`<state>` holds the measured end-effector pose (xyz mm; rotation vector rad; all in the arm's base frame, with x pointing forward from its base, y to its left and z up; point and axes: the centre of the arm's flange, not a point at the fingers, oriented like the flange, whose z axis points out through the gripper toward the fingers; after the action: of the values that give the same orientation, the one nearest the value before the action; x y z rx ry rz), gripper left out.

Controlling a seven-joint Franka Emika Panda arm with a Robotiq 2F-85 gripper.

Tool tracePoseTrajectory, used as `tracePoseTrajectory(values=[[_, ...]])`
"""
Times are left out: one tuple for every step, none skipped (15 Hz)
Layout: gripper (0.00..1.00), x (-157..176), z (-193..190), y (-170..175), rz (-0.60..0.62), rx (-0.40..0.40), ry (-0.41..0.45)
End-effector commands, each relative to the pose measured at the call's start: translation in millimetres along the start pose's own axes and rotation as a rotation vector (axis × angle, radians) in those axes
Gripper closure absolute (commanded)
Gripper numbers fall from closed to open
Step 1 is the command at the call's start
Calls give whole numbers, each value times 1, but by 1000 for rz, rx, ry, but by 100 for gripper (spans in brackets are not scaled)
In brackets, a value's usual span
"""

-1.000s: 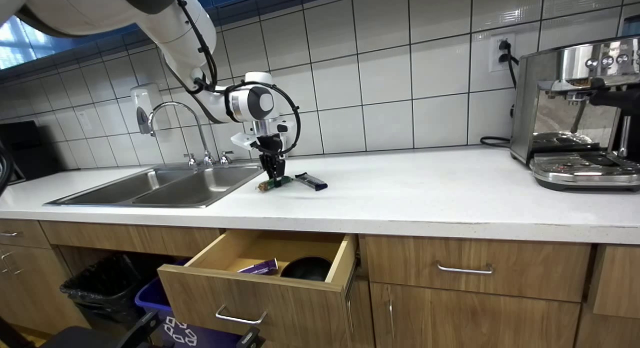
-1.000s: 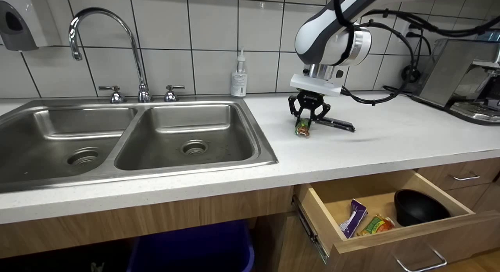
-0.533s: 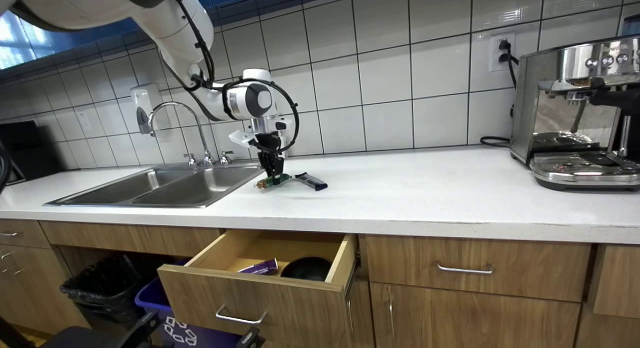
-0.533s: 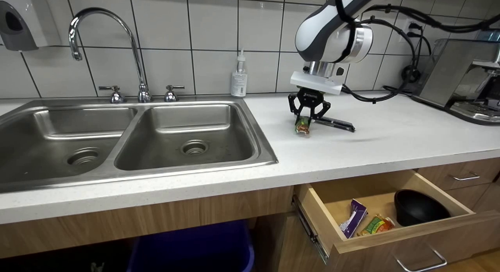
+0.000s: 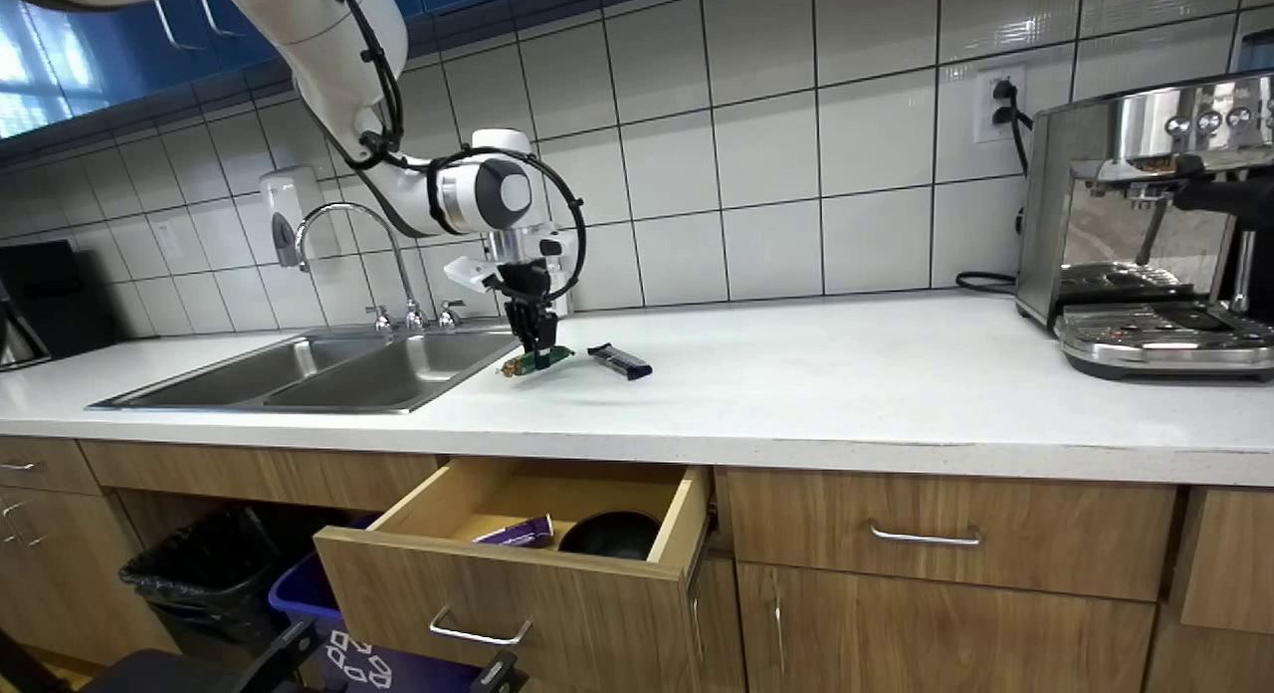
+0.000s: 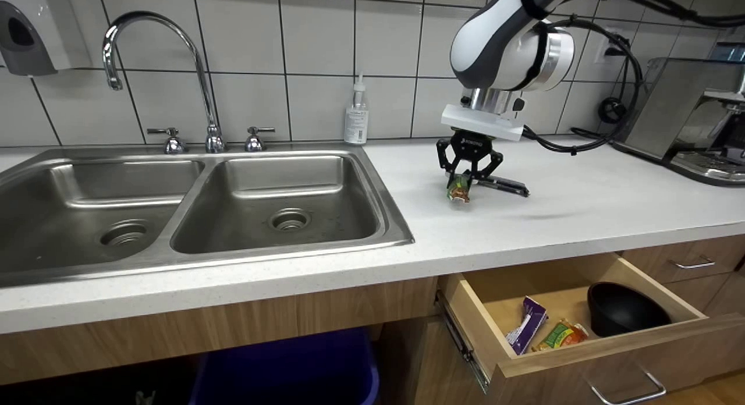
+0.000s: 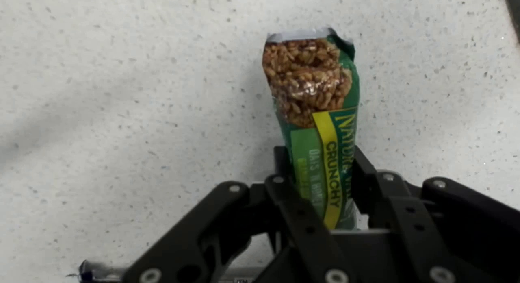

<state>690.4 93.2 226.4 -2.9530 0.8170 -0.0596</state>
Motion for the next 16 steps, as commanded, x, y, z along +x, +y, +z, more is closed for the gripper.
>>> tracePoseTrajectory(values=[[88, -36, -13, 22, -8, 3, 15], [88, -41, -13, 25, -8, 2, 15], [88, -48, -13, 29, -7, 1, 17], [88, -53, -12, 32, -7, 2, 18], [88, -61, -12, 35, -7, 2, 19], [88, -67, -12, 38, -7, 3, 22], [88, -75, -12, 42, -6, 3, 23], [88, -81, -12, 45, -6, 3, 30], [88, -88, -12, 49, -5, 4, 31], [88, -94, -13, 54, -4, 5, 34], [88, -101, -14, 57, -4, 8, 37], [88, -108, -14, 62, -4, 9, 38], [88, -115, -15, 66, -3, 11, 40], [88, -122, -16, 71, -2, 13, 41], [88, -129, -17, 75, -2, 15, 43], [88, -135, -18, 80, -1, 17, 43]])
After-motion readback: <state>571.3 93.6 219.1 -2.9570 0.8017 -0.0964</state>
